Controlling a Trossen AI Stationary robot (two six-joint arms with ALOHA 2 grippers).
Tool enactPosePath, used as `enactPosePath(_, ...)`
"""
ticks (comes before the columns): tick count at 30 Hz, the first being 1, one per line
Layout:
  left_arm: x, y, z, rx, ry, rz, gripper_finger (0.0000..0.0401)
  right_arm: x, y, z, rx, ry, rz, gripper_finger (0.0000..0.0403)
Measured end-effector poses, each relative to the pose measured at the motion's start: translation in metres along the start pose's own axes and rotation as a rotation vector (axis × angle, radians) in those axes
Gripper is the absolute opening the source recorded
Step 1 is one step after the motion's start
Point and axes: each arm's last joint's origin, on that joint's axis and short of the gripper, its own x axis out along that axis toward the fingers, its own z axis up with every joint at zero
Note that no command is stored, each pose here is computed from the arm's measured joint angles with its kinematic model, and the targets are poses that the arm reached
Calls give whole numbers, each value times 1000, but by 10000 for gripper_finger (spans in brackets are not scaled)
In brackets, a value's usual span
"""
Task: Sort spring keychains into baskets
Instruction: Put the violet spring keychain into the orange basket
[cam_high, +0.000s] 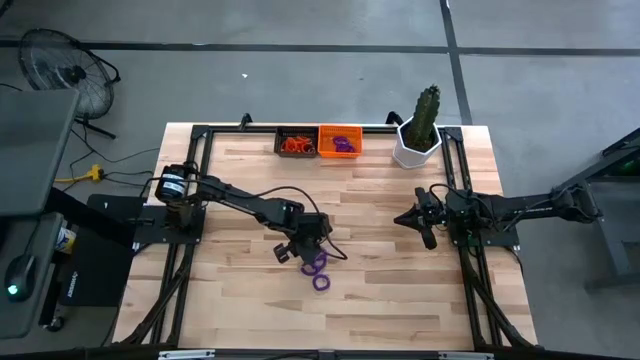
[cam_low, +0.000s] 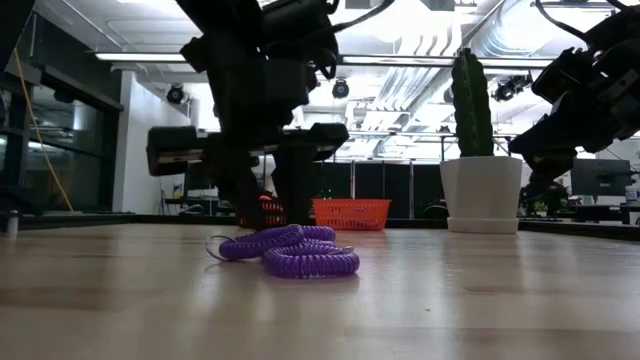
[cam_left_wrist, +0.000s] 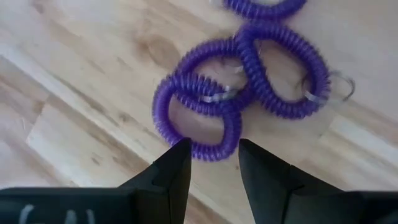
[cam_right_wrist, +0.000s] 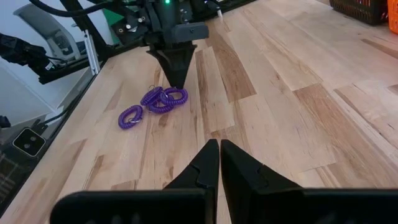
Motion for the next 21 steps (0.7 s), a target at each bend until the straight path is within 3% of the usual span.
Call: enactPosePath(21, 15, -2, -2, -49, -25, -54, 130, 0, 0, 0, 0, 2, -1, 12)
